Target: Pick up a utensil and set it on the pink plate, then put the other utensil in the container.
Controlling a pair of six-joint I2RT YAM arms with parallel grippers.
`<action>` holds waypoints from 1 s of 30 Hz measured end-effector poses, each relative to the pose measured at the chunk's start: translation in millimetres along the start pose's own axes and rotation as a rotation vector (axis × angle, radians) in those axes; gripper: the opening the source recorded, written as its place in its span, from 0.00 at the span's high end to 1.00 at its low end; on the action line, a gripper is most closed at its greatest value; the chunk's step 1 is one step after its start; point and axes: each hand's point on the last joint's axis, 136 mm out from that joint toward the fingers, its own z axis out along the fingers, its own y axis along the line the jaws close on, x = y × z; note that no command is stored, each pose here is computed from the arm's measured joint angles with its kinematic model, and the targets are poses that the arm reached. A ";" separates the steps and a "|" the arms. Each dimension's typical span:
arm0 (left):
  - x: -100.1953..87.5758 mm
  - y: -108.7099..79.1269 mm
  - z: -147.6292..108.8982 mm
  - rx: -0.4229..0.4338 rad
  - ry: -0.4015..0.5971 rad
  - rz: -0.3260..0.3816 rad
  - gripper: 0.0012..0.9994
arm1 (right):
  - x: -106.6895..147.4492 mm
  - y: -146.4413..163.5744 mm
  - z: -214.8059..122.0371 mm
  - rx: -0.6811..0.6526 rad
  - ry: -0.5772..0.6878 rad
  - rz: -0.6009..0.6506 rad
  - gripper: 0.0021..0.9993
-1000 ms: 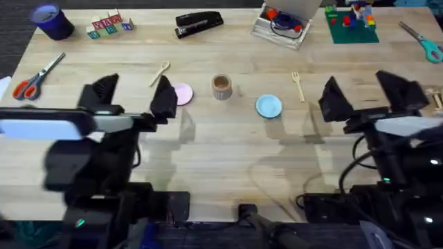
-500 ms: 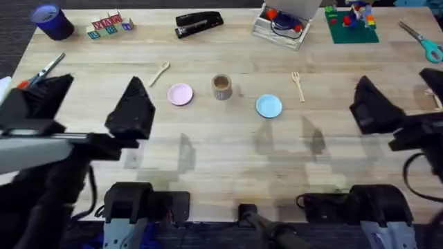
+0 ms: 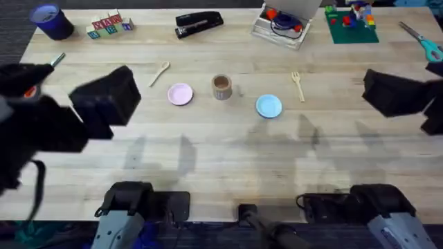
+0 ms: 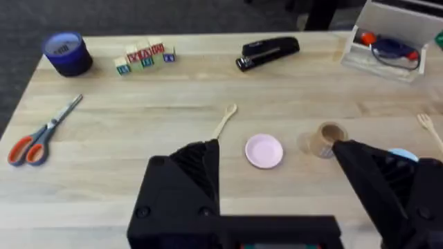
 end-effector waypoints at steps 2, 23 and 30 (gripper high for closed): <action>-3.2 0.0 2.5 0.000 0.053 -0.001 0.01 | -3.2 -0.3 2.5 -0.002 0.054 0.003 0.00; -0.9 0.4 35.4 0.002 0.557 -0.006 0.01 | -4.2 -0.7 9.8 -0.012 0.337 0.019 0.00; 5.9 0.5 45.7 0.002 0.617 -0.006 0.01 | -4.2 -0.7 9.7 -0.012 0.337 0.019 0.00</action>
